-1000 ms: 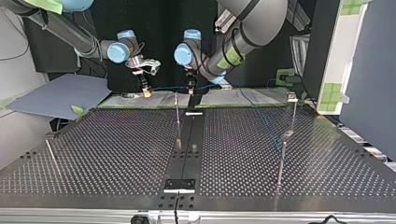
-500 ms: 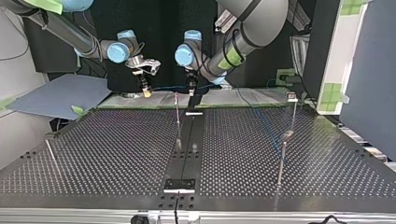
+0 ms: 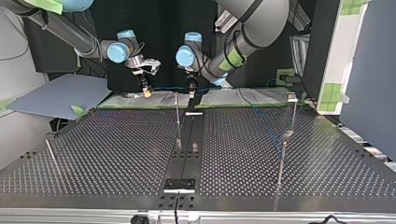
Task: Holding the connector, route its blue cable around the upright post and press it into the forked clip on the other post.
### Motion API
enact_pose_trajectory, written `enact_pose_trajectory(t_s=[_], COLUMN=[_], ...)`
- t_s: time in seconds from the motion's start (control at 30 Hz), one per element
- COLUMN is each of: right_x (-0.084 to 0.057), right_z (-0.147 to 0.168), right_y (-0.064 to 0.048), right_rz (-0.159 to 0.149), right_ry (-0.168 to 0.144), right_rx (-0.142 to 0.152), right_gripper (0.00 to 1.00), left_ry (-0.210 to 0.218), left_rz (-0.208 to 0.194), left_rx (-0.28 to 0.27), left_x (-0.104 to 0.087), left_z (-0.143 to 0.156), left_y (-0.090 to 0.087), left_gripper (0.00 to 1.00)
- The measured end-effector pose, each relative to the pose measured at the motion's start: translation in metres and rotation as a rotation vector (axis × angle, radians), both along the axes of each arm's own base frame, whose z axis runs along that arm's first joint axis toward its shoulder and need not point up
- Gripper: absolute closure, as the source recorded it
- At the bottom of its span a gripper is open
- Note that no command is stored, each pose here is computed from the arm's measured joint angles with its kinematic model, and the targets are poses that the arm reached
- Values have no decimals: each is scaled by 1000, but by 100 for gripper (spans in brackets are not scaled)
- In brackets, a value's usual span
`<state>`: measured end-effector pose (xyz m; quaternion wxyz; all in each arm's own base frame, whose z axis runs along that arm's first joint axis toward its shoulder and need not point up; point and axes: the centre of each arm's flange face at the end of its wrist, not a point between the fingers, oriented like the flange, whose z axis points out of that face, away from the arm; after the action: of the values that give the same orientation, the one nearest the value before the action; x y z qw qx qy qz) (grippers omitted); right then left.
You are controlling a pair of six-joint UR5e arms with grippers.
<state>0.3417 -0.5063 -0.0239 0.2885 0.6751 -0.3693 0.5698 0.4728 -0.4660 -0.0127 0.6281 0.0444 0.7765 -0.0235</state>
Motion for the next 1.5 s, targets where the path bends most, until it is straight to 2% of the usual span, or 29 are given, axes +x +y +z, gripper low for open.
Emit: enact_pose_trajectory(t_s=[0.07,0.97,1.33,1.5], right_x=[0,-5,-9,-12], right_z=[0,0,-1,-2], right_y=[0,-3,-5,-7], right_rz=[0,-8,-18,-25], right_ry=[0,1,0,-2], right_rx=[0,0,9,12], right_gripper=[100,100,100,100], left_ry=[0,18,23,39], left_rz=[2,-11,-17,-28], left_rx=[0,21,36,45], left_x=[0,-6,-6,-7], left_z=[0,-6,-7,-16], left_y=[0,-2,-1,-1], left_gripper=[98,98,98,98])
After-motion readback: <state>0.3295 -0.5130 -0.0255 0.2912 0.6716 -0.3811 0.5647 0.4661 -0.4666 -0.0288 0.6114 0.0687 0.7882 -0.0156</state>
